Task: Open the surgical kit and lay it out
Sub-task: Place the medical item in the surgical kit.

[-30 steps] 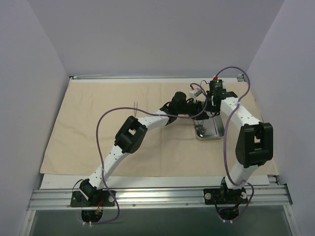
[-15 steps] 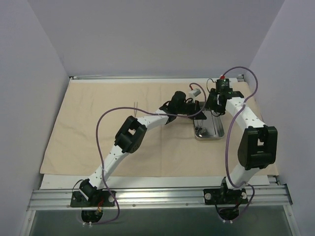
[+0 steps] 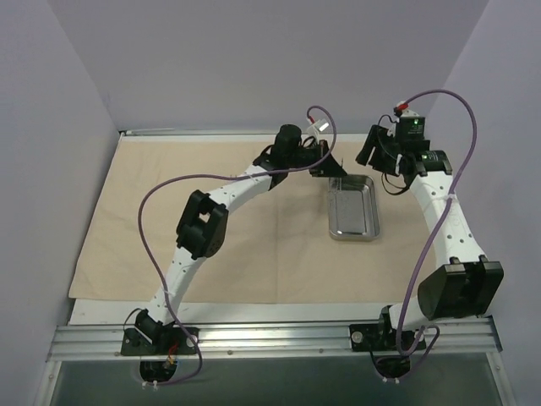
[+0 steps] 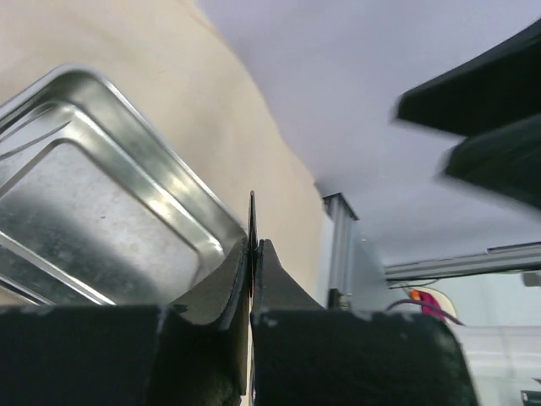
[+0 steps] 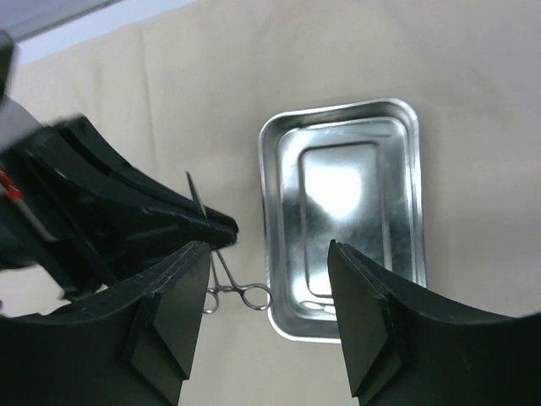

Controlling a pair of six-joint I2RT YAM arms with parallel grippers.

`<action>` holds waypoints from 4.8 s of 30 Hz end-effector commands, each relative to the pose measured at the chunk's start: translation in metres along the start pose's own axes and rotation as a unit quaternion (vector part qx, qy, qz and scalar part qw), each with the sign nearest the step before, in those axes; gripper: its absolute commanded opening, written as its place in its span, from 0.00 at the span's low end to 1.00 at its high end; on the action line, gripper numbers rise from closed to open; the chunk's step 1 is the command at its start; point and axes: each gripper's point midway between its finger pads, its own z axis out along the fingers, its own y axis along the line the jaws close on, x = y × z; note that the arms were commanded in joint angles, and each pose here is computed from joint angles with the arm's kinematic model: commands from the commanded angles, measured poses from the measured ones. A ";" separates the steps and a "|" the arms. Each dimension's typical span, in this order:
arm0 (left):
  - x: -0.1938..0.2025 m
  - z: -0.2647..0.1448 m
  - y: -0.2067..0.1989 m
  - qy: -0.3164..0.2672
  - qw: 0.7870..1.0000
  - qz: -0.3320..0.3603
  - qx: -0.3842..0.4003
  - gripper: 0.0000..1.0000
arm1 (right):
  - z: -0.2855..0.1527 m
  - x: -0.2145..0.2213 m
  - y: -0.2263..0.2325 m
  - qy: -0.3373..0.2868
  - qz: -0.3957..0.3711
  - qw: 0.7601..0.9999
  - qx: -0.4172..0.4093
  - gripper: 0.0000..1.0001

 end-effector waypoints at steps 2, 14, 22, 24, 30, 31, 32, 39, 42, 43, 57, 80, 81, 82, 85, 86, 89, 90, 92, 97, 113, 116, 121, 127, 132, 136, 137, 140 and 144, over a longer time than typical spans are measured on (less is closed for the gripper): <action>-0.052 -0.057 -0.089 -0.026 0.998 0.005 0.057 0.02 | -0.009 0.047 0.045 0.059 -0.025 0.992 -0.107 0.58; -0.048 -0.157 -0.091 -0.020 0.995 -0.094 0.028 0.02 | -0.020 0.084 0.132 0.097 -0.022 0.932 -0.350 0.42; -0.036 -0.179 -0.090 -0.009 0.995 -0.097 0.036 0.02 | -0.033 0.086 0.165 0.108 0.000 0.897 -0.429 0.45; -0.035 -0.180 -0.092 -0.007 0.995 -0.093 0.034 0.02 | -0.038 0.087 0.176 0.112 -0.002 0.882 -0.458 0.46; -0.039 -0.182 -0.095 -0.018 0.995 -0.096 0.036 0.02 | -0.030 0.104 0.187 0.149 -0.002 0.871 -0.469 0.45; -0.040 -0.181 -0.096 -0.019 0.995 -0.095 0.037 0.02 | -0.029 0.105 0.188 0.151 -0.002 0.870 -0.469 0.45; -0.040 -0.181 -0.096 -0.018 0.994 -0.098 0.037 0.02 | -0.028 0.106 0.190 0.152 -0.003 0.869 -0.471 0.44; -0.039 -0.180 -0.094 -0.018 0.994 -0.101 0.035 0.02 | -0.026 0.112 0.203 0.166 -0.009 0.860 -0.483 0.23; -0.040 -0.182 -0.091 -0.020 0.994 -0.101 0.029 0.02 | -0.027 0.117 0.206 0.173 -0.010 0.856 -0.487 0.15; -0.040 -0.182 -0.091 -0.020 0.994 -0.101 0.028 0.02 | -0.028 0.118 0.208 0.174 -0.013 0.854 -0.489 0.13; -0.057 -0.229 -0.078 -0.072 0.994 -0.075 -0.034 0.43 | -0.017 0.126 0.208 0.184 0.009 0.862 -0.473 0.00; 0.024 -0.405 0.012 -0.117 0.893 -0.115 -0.418 0.44 | 0.134 0.160 0.271 0.227 0.043 0.895 -0.382 0.00; 0.028 -0.406 0.015 -0.113 0.892 -0.114 -0.423 0.44 | 0.143 0.166 0.268 0.233 0.041 0.896 -0.375 0.00; 0.033 -0.408 0.017 -0.105 0.890 -0.116 -0.427 0.44 | 0.146 0.168 0.269 0.236 0.041 0.897 -0.371 0.00; 0.047 -0.412 0.027 -0.083 0.885 -0.117 -0.442 0.44 | 0.158 0.179 0.269 0.249 0.034 0.900 -0.357 0.00; 0.050 -0.413 0.029 -0.077 0.885 -0.115 -0.445 0.44 | 0.160 0.178 0.270 0.247 0.029 0.901 -0.355 0.00; 0.051 -0.415 0.030 -0.076 0.884 -0.111 -0.449 0.44 | 0.168 0.192 0.269 0.256 0.025 0.902 -0.346 0.00; 0.050 -0.415 0.030 -0.077 0.884 -0.110 -0.447 0.44 | 0.170 0.194 0.268 0.256 0.025 0.904 -0.343 0.00; 0.050 -0.413 0.029 -0.078 0.887 -0.112 -0.441 0.44 | 0.173 0.198 0.267 0.257 0.027 0.905 -0.338 0.00; 0.052 -0.412 0.031 -0.077 0.887 -0.117 -0.439 0.44 | 0.181 0.207 0.267 0.265 0.031 0.903 -0.336 0.00; 0.054 -0.411 0.038 -0.078 0.888 -0.131 -0.433 0.44 | 0.207 0.235 0.261 0.301 0.008 0.892 -0.337 0.00; 0.053 -0.411 0.040 -0.079 0.888 -0.133 -0.432 0.44 | 0.211 0.241 0.256 0.311 0.002 0.893 -0.327 0.00; 0.052 -0.413 0.042 -0.078 0.888 -0.135 -0.433 0.44 | 0.216 0.244 0.253 0.317 -0.008 0.894 -0.317 0.04; 0.053 -0.413 0.043 -0.077 0.888 -0.137 -0.431 0.44 | 0.218 0.243 0.251 0.314 -0.015 0.898 -0.308 0.23; 0.052 -0.412 0.043 -0.077 0.890 -0.138 -0.428 0.44 | 0.214 0.234 0.252 0.308 -0.021 0.901 -0.305 0.32; 0.052 -0.411 0.044 -0.076 0.890 -0.141 -0.426 0.44 | 0.212 0.222 0.252 0.294 -0.025 0.908 -0.296 0.35; 0.052 -0.410 0.044 -0.076 0.891 -0.141 -0.425 0.44 | 0.211 0.218 0.253 0.291 -0.026 0.910 -0.294 0.35; 0.052 -0.410 0.044 -0.076 0.891 -0.141 -0.425 0.44 | 0.207 0.203 0.249 0.274 -0.031 0.920 -0.277 0.35; 0.052 -0.410 0.044 -0.076 0.891 -0.142 -0.424 0.44 | 0.200 0.191 0.246 0.260 -0.037 0.929 -0.261 0.35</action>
